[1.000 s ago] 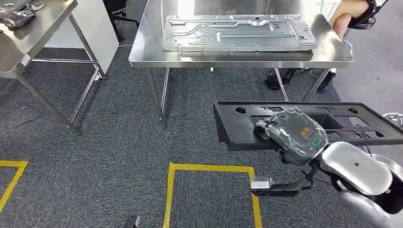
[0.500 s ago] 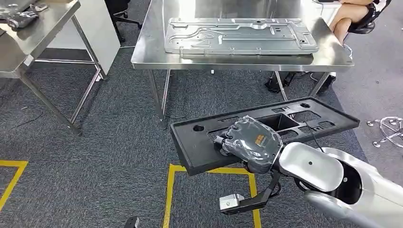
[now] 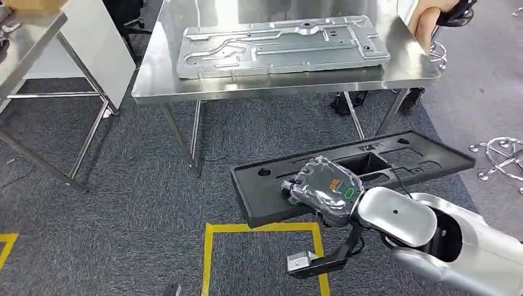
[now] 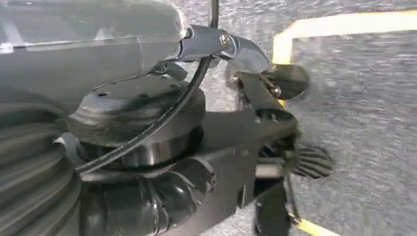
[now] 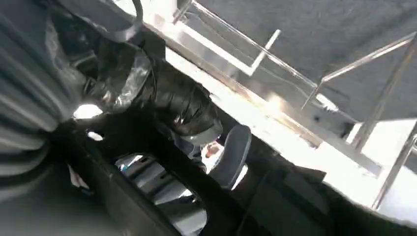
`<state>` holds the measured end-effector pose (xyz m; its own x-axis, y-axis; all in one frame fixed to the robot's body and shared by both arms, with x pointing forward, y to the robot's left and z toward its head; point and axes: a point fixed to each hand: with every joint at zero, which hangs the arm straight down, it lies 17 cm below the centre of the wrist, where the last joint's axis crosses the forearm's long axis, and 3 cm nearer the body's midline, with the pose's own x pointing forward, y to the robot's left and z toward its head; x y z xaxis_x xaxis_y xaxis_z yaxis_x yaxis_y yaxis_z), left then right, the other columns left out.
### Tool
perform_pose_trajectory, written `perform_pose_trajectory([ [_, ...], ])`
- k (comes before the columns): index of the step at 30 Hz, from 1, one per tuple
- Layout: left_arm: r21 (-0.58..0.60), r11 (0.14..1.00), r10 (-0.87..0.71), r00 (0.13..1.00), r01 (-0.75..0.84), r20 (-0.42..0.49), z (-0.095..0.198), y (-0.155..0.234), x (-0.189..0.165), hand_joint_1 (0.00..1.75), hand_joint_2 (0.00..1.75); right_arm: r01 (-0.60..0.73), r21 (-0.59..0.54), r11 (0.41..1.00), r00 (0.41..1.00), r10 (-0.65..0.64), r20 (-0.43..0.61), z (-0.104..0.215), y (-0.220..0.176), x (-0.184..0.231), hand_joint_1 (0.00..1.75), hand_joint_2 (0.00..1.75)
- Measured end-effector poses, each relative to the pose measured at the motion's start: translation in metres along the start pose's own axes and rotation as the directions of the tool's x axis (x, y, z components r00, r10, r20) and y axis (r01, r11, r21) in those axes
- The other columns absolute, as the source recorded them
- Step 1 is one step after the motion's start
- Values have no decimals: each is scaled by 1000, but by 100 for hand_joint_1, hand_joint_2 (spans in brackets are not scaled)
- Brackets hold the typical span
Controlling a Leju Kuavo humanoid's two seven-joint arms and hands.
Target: Take the parts from the cabinet and place them on the table.
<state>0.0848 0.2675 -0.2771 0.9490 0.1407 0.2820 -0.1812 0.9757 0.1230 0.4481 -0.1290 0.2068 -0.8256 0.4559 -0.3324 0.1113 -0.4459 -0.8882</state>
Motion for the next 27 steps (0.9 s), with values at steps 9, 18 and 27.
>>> perform_pose_trajectory([
  [9,14,1000,5,1000,-5,-19,0,8,-9,0,175,19,17,1000,1000,-20,23,-4,2,7,175,175],
  [18,6,1000,8,1000,-8,-16,0,3,-6,0,175,8,14,1000,1000,-8,21,-4,-7,2,175,175],
  [27,9,1000,15,1000,-14,-23,1,1,-9,0,175,24,30,999,999,-24,21,-1,-3,1,175,175],
])
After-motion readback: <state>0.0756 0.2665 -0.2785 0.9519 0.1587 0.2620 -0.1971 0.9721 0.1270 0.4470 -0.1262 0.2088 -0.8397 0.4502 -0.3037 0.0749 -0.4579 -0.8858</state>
